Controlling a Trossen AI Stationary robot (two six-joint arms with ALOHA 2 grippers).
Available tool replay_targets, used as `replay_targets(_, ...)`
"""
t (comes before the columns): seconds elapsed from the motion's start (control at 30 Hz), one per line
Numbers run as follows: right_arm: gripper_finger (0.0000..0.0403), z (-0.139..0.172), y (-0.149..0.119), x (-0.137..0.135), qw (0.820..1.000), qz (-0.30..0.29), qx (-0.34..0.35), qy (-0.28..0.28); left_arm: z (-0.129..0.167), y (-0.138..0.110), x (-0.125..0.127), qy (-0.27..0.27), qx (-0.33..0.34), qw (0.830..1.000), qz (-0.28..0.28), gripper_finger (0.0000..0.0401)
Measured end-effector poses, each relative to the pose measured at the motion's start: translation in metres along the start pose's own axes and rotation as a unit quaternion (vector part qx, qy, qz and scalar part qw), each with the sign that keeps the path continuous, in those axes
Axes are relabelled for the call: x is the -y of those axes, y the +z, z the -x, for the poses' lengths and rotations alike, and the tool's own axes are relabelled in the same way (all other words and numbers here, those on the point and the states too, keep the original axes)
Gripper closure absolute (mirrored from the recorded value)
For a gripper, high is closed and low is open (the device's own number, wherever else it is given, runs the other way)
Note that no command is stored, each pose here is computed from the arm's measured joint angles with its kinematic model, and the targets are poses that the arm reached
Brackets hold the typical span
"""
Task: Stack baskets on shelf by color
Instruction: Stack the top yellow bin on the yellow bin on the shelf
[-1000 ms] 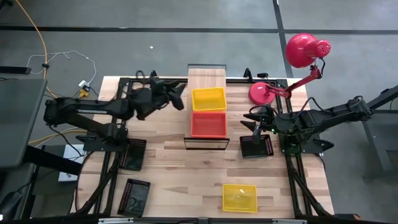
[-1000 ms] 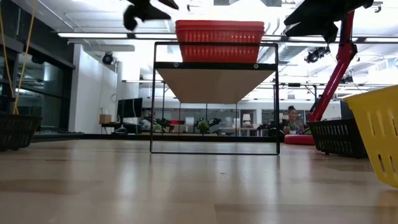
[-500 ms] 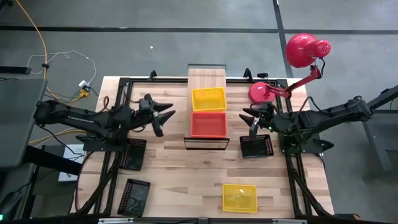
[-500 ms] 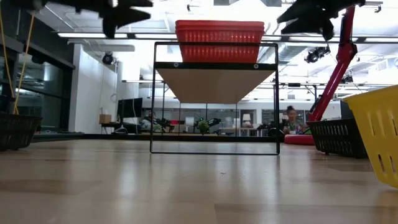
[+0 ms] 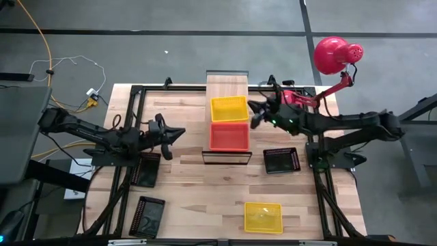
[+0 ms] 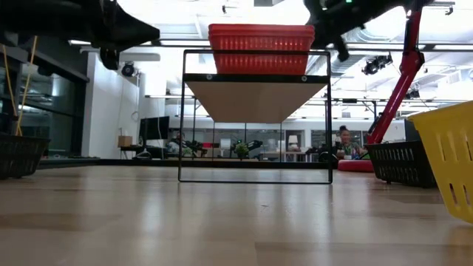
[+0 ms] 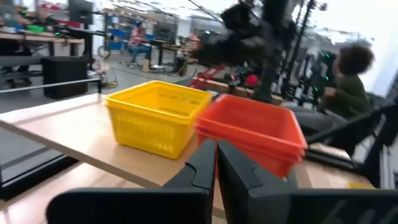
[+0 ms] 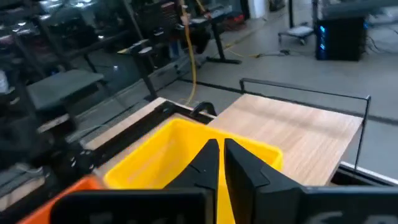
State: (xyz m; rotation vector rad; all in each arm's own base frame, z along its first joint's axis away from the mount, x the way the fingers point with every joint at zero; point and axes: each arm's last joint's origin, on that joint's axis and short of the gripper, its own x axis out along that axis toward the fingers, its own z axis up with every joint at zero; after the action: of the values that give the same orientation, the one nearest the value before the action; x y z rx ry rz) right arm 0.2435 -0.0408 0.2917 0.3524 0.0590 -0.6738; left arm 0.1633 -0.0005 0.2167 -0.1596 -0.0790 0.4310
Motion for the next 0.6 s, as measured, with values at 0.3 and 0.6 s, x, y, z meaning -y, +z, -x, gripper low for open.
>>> replay_targets(0.3, 0.0401, -0.050, 0.028, -0.005, 0.993, 0.039, -0.072, -0.088, 0.007, -0.007, 0.012, -0.017, -0.023, 0.998, -0.047, 0.0400)
replay_targets(0.6, 0.0402, -0.090, 0.039, -0.002, 0.975, 0.066, -0.155, -0.142, 0.010, -0.018, 0.013, 0.001, -0.068, 0.995, -0.069, 0.0400)
